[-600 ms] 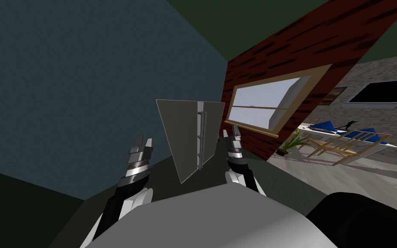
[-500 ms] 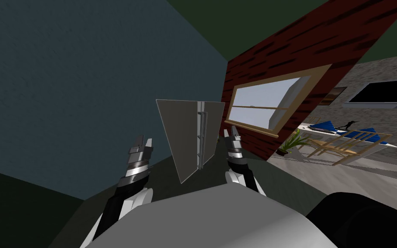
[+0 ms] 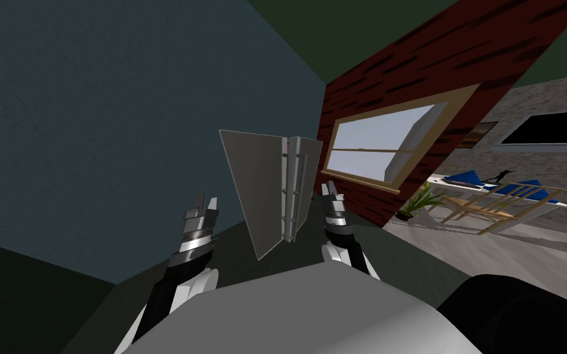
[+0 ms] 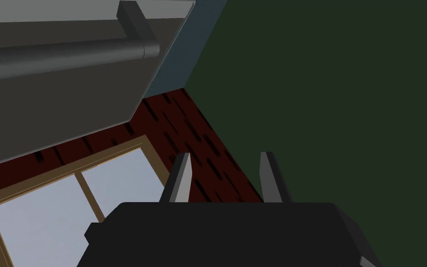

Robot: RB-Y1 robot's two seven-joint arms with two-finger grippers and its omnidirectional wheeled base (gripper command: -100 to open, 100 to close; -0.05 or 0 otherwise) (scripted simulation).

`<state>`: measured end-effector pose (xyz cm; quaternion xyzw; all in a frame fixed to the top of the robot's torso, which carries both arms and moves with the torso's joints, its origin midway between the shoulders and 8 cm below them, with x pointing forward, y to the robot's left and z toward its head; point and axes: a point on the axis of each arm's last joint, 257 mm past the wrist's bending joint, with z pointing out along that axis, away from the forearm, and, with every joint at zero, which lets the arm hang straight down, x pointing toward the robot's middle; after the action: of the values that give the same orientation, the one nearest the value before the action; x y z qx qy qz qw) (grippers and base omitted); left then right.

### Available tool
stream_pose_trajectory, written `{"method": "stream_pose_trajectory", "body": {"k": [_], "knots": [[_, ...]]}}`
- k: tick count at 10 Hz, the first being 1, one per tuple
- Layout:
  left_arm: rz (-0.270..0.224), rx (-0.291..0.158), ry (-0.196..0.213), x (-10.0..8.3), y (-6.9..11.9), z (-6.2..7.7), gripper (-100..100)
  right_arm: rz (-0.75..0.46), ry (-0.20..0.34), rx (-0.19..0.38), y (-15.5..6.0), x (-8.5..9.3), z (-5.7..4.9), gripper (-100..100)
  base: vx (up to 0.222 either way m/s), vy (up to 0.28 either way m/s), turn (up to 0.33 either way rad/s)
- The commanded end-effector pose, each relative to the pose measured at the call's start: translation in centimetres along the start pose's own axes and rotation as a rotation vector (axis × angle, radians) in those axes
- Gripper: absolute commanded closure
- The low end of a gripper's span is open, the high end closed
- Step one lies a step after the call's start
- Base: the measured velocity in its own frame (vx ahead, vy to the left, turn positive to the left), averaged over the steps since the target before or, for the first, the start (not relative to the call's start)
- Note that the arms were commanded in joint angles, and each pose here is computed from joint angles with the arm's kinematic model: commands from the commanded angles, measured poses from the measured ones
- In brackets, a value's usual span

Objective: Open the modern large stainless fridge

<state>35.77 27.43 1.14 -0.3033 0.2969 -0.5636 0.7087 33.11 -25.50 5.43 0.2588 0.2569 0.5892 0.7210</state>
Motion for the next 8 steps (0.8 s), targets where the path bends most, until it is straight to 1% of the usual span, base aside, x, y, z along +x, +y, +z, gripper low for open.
{"method": "stream_pose_trajectory", "body": {"k": [1, 3, 4, 6, 8], "knots": [[0.0, 0.0, 0.0, 0.0, 0.0, 0.0, 0, 0.0, 0.0, 0.0, 0.0, 0.0, 0.0, 0, 0.0, 0.0, 0.0], [0.0, 0.0, 0.0, 0.0, 0.0, 0.0, 0, 0.0, 0.0, 0.0, 0.0, 0.0, 0.0, 0, 0.0, 0.0, 0.0], [0.004, -0.004, 0.028, 0.3, 0.1, 0.3, -100, 0.0, 0.0, 0.0, 0.0, 0.0, 0.0, 0, 0.004, -0.012, -0.021], [0.01, -0.014, 0.076, 0.7, 0.5, 1.0, -100, 0.0, 0.0, 0.001, 0.0, 0.0, 0.0, 0, -0.009, -0.03, -0.04], [0.012, -0.03, 0.125, 1.1, 0.8, 2.0, -100, 0.0, 0.0, 0.001, 0.0, 0.0, 0.0, 0, -0.019, -0.041, -0.056]]}}
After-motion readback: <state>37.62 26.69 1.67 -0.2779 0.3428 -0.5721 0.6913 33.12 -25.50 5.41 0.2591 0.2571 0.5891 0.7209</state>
